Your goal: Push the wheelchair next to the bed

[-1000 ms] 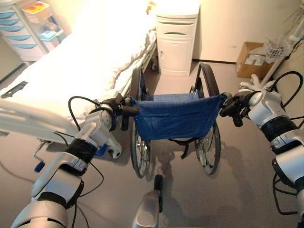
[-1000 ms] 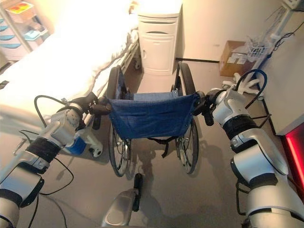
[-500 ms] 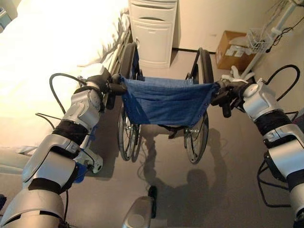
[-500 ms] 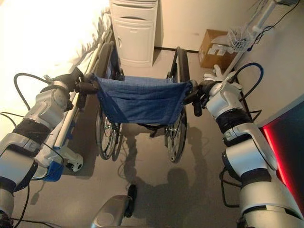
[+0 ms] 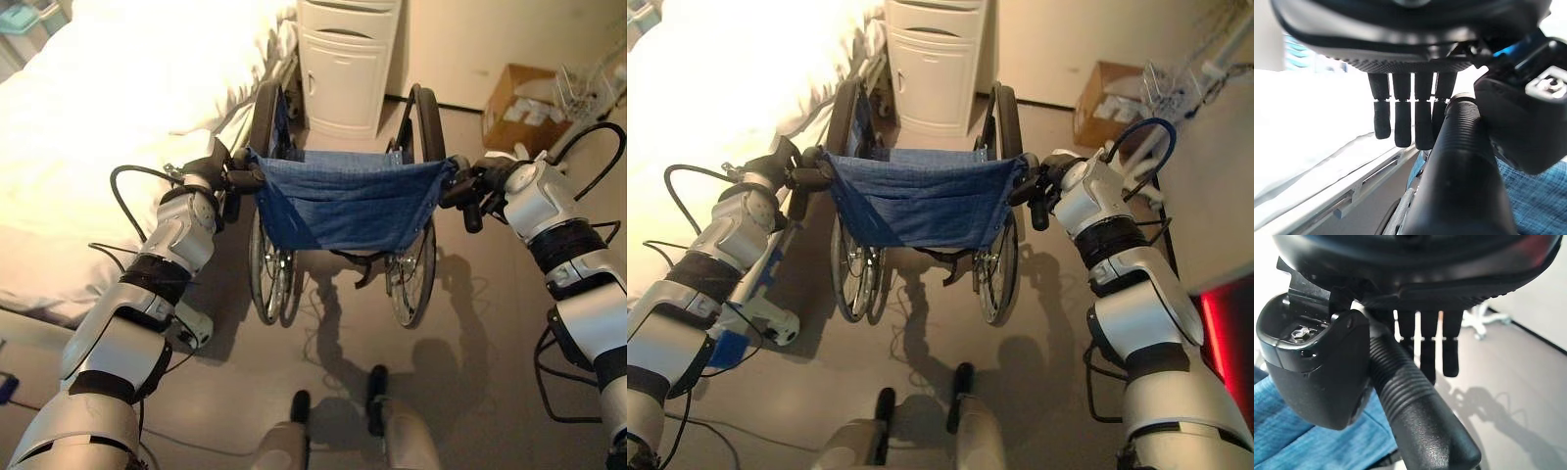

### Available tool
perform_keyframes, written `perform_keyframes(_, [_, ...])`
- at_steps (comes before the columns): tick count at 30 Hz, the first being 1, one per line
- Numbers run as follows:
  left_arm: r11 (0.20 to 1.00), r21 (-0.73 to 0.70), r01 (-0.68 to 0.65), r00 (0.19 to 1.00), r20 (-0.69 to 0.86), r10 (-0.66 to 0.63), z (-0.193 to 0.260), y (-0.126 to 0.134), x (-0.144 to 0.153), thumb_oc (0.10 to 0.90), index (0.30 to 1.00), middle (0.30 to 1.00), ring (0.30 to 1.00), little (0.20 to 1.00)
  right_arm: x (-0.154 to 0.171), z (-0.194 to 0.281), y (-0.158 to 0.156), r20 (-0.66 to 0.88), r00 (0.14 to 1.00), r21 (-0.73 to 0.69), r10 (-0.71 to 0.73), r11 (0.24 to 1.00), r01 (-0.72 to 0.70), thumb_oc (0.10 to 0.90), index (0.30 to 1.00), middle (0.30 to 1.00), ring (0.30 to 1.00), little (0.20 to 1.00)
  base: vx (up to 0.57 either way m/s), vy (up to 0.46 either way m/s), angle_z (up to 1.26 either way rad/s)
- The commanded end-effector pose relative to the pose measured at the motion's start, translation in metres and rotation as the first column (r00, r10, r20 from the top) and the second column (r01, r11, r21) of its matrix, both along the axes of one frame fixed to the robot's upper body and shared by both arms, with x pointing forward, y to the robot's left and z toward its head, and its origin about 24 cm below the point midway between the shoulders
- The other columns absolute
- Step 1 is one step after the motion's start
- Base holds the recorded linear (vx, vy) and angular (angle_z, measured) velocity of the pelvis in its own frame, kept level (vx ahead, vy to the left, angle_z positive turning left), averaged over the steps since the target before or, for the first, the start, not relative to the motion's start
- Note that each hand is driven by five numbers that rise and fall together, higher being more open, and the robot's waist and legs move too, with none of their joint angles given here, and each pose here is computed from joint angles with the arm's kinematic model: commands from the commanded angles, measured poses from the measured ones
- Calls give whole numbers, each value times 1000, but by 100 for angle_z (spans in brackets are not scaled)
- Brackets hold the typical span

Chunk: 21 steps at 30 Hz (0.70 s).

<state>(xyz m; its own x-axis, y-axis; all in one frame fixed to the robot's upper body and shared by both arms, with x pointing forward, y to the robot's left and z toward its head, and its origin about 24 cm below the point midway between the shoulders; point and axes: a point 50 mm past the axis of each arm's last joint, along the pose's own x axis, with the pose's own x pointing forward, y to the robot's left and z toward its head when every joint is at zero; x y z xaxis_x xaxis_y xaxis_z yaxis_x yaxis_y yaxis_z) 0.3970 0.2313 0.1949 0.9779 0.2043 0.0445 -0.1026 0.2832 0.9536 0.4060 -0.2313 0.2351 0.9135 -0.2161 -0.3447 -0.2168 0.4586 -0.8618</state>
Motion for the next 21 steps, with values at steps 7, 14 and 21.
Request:
perform_keyframes(7, [998, 10, 67, 978, -200, -64, -65, -17, -3, 400, 300, 300, 300, 300, -2, -18, 12, -94, 981, -145, 169, 973, -181, 400, 300, 300, 300, 300, 310, -52, 57])
perform_keyframes(14, [999, -1, 54, 977, -204, -53, -71, -8, -9, 400, 300, 300, 300, 300, 0, -19, 24, -107, 979, -174, 173, 966, -189, 400, 300, 300, 300, 300, 280, 230, -7])
perform_keyframes(21, [998, 38, 46, 965, -259, -34, -65, 10, -11, 400, 300, 300, 300, 300, -5, -50, 17, -136, 978, -104, 158, 980, -173, 400, 300, 300, 300, 300, 237, 214, -91])
